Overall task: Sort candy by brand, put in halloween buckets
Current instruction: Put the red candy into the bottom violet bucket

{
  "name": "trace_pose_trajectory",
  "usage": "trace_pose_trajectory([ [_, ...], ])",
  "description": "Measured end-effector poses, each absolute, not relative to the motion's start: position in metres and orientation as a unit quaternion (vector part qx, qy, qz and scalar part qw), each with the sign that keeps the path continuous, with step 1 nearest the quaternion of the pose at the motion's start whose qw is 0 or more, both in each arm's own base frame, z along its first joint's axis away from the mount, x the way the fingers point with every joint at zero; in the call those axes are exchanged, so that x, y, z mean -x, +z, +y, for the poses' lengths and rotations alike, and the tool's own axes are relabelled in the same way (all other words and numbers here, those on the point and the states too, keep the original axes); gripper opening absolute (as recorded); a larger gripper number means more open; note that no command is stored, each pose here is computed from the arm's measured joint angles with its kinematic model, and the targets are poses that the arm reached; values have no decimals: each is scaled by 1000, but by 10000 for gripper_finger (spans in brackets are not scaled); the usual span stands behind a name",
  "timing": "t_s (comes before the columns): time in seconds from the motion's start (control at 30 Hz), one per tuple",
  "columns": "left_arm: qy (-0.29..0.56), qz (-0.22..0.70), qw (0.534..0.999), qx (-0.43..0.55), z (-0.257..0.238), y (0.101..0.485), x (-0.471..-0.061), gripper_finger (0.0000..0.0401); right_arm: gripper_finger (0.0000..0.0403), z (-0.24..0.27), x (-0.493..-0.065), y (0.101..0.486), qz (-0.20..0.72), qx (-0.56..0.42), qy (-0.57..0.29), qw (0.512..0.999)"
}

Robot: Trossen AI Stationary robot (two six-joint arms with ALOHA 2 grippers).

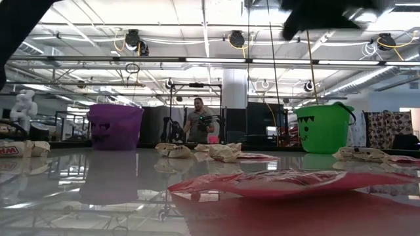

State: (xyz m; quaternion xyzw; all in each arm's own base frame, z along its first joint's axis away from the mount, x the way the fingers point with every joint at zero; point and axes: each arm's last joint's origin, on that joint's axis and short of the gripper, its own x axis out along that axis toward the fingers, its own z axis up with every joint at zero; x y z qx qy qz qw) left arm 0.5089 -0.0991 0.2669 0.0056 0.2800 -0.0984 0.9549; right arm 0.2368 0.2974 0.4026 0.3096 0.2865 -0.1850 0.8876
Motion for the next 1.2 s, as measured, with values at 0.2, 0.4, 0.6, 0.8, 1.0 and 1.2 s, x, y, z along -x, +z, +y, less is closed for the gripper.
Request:
trace_pose_trajectory([
  [0.2,-75,387,919,9,-72,255,-497,166,155,296,-236,402,281,-298,-190,892],
  [0.4,-148,505,850,14,-96,232,-473,166,155,296,-236,402,282,-292,-188,894],
  [0.6,-222,509,829,-66,-145,208,-459,166,155,294,-235,401,288,-274,-195,896],
  [0.8,-205,469,858,-53,-184,185,-456,166,155,289,-234,400,289,-254,-208,899],
  [1.0,-131,465,873,-70,-196,174,-450,166,155,286,-237,400,287,-233,-211,905],
  [1.2,-128,463,874,-74,-199,173,-449,166,155,281,-243,400,290,-221,-214,906],
])
